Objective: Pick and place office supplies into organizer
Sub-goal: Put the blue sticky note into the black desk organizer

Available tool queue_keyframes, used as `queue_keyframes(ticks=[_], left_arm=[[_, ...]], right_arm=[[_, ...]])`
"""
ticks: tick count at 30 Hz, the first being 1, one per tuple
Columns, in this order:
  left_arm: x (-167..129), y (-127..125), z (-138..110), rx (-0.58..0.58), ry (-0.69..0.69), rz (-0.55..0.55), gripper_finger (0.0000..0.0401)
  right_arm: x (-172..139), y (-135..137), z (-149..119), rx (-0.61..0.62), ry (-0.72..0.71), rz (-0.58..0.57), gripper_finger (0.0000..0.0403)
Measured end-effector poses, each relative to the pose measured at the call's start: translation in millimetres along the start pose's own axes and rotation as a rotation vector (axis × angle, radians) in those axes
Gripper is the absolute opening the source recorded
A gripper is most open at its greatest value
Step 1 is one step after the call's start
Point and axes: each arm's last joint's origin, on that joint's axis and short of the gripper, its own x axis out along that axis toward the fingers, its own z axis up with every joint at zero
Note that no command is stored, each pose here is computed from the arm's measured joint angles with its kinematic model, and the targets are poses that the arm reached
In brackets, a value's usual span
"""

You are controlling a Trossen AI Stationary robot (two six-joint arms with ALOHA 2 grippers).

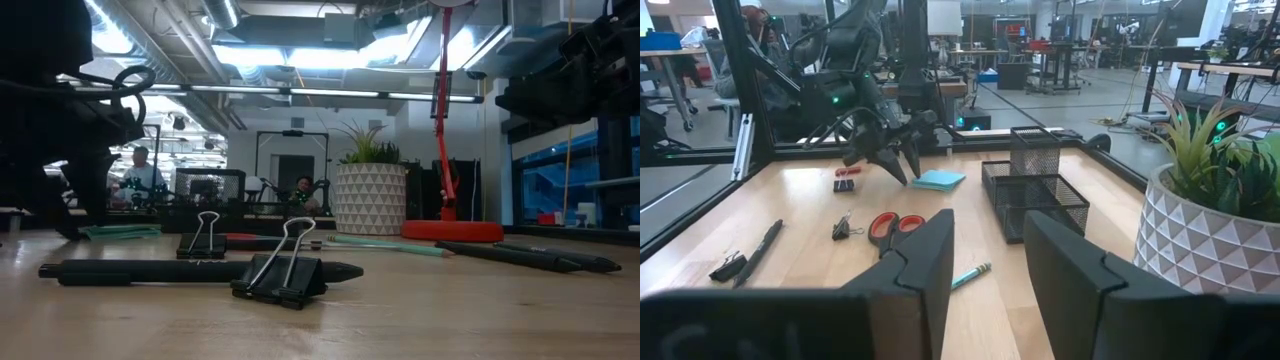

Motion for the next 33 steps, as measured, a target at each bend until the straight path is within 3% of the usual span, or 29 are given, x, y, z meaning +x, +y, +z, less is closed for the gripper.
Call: queue_keyframes(ticks=[9, 27, 33], left_arm=[[6.2, -1.6, -1.5, -0.024, 0.034, 0.07, 0.0134], [7.4, 0.2, -5.9, -0.065, 0.06, 0.11, 0.0134], [7.4, 0.4, -6.2, -0.063, 0.062, 0.113, 0.0134]], right_arm=[[0.0, 0.0, 0.0, 0.0, 0.0, 0.0, 0.0127], [0.0, 0.0, 0.0, 0.002, 0.0, 0.0, 0.0127], [0.0, -0.1, 0.0, 0.188, 0.0, -0.003, 0.0127]])
